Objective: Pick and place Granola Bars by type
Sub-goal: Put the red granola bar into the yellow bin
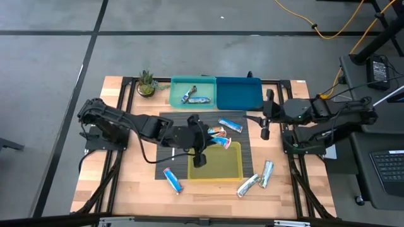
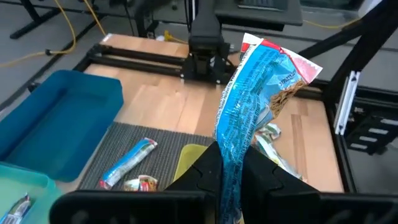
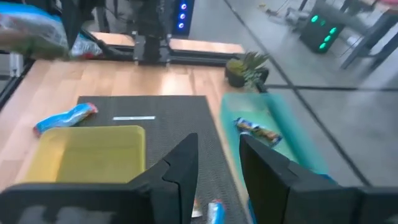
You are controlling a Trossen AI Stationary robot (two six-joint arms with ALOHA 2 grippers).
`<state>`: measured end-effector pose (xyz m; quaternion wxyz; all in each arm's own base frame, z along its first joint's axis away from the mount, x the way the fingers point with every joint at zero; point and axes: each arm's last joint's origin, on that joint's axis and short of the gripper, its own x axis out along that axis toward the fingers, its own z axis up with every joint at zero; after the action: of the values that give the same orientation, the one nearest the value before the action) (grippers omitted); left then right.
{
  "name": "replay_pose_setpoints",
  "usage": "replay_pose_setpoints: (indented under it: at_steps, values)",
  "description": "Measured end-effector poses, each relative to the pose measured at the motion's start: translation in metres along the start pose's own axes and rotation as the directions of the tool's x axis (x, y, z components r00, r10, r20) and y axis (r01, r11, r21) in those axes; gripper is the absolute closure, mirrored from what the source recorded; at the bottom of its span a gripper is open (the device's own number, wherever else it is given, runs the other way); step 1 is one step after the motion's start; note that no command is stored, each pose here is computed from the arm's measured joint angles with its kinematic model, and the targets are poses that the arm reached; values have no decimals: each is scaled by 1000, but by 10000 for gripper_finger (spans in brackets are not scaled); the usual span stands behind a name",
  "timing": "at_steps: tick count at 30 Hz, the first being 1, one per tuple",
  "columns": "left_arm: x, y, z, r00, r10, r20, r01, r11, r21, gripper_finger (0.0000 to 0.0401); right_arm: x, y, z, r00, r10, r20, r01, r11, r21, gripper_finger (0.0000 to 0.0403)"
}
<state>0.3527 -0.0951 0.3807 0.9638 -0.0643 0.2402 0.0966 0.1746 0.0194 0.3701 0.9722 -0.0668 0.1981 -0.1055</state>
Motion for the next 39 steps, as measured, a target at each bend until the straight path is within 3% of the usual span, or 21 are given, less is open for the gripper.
replay_pose_setpoints:
  at_steps: [5,10,16,21,26,31,35,39]
  values:
    - [22,6,-16,995,24,-99,-24,1000,0,377,-4,-3,-10,999,-32,10,32,999,-38,282]
    - [52,5,-35,975,4,-222,1,1000,22,377,0,0,-40,999,-25,36,26,1000,-18,282]
    - [82,6,-57,932,-61,-359,68,998,9,377,-2,0,-49,994,-1,112,1,1000,4,282]
    - [88,13,-58,912,-113,-394,111,993,-29,377,-4,-1,-49,993,-2,118,5,1000,-31,282]
    - [89,25,-64,891,-39,-452,54,998,21,377,-4,0,-49,993,-2,116,7,999,-43,282]
    - [101,33,-97,852,-25,-523,43,999,23,377,-4,0,-50,994,-1,108,7,999,-50,282]
    - [111,33,-121,851,-56,-522,38,998,-45,377,-3,0,-51,995,-1,97,6,999,-54,282]
    - [115,34,-129,864,-61,-499,24,996,-81,377,-3,0,-51,995,-1,97,6,999,-52,282]
